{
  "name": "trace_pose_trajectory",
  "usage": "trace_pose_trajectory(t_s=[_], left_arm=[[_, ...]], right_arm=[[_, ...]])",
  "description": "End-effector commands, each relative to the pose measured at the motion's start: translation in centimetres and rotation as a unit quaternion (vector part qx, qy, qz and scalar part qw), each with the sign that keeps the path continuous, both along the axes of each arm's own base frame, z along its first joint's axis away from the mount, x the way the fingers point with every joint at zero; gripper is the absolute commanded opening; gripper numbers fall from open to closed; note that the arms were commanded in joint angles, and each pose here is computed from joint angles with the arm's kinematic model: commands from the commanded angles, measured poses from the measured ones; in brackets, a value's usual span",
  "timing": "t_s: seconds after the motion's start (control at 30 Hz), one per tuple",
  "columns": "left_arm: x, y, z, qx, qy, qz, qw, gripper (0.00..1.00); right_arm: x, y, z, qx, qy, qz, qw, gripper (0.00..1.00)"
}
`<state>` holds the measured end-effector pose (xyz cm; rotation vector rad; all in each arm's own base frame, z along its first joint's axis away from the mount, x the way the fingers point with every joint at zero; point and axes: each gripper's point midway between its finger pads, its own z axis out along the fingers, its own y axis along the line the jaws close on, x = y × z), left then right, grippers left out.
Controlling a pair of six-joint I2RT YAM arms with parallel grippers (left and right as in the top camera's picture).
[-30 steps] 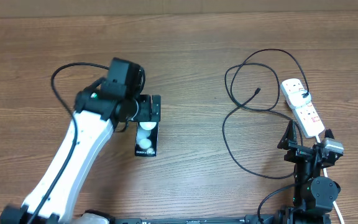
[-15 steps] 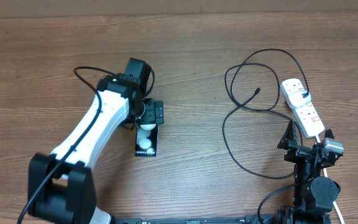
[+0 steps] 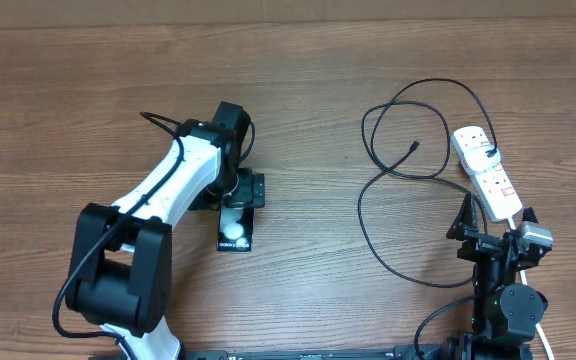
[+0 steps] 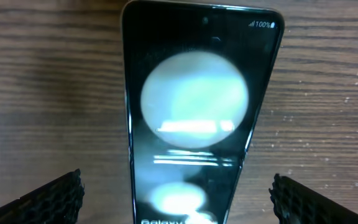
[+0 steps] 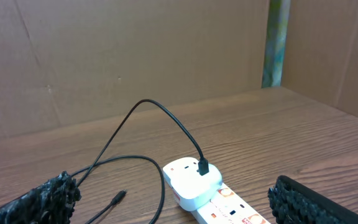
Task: Plug charger to phone and switch on socket
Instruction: 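Move the left gripper over the black phone and lower onto it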
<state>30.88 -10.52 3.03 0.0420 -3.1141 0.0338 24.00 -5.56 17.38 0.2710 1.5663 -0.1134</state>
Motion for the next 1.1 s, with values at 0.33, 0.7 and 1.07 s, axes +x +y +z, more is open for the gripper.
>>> trace_pose_trajectory(t_s=[0.33,0.7,1.07], left_arm=[[-2.3,-0.4,-3.5,-0.013,0.026,-0.035,0.999,1.00],[-2.4,-0.9,-4.3,-0.016,0.016,-0.051,0.998,1.00],[-3.7,-0.1,-5.3,0.012,0.025,-0.035,0.999,1.00]], right_arm=[[0.0,0.0,-0.3,0.000,0.001,0.000,1.000,1.00],[0.0,0.0,-0.3,0.000,0.001,0.000,1.000,1.00],[0.0,0.0,-0.3,0.000,0.001,0.000,1.000,1.00]])
